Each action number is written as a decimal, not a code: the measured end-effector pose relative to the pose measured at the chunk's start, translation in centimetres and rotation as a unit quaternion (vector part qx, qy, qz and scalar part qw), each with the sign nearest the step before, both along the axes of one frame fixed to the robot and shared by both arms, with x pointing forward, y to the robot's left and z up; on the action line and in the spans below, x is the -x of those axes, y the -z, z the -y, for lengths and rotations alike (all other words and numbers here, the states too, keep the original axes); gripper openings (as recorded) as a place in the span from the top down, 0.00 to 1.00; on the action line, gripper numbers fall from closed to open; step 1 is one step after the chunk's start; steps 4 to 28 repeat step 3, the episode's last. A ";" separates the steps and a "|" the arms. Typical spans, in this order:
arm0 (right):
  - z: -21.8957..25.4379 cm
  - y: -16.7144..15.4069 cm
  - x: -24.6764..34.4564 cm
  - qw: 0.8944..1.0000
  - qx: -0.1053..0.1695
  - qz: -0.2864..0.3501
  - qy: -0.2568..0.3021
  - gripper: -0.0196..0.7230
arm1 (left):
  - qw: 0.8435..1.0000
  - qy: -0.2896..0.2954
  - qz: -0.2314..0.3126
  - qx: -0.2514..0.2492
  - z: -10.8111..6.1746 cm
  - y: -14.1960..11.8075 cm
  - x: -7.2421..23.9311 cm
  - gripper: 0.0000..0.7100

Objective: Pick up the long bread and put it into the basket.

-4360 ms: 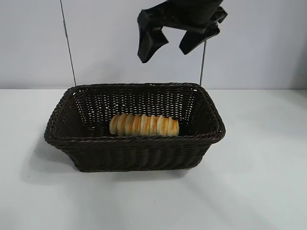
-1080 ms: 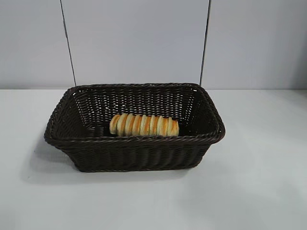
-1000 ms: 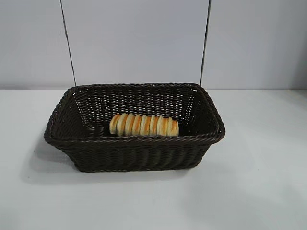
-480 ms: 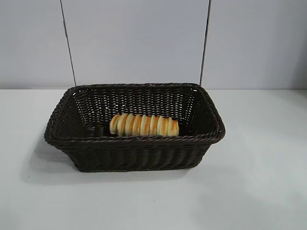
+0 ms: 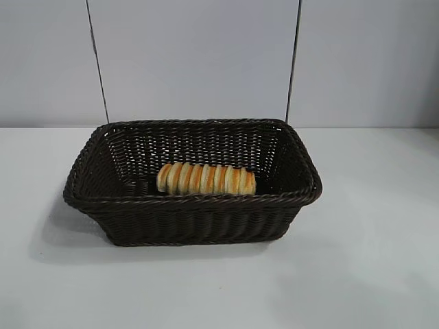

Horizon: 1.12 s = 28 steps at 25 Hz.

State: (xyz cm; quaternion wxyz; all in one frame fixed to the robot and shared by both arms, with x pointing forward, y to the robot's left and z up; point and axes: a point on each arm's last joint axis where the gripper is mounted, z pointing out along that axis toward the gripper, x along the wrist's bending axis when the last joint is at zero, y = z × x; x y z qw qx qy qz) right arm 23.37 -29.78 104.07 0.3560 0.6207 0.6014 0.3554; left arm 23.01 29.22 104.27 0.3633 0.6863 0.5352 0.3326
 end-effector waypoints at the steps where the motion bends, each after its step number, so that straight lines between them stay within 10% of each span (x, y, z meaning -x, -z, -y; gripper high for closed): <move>1: 0.0 0.0 0.0 1.000 0.000 0.000 0.000 0.04 | 1.000 0.000 0.000 0.000 0.0 0.0 0.0 0.04; 28: 0.0 0.0 0.0 1.000 0.000 0.000 0.000 0.04 | 1.000 0.000 0.000 0.000 0.0 0.0 0.0 0.04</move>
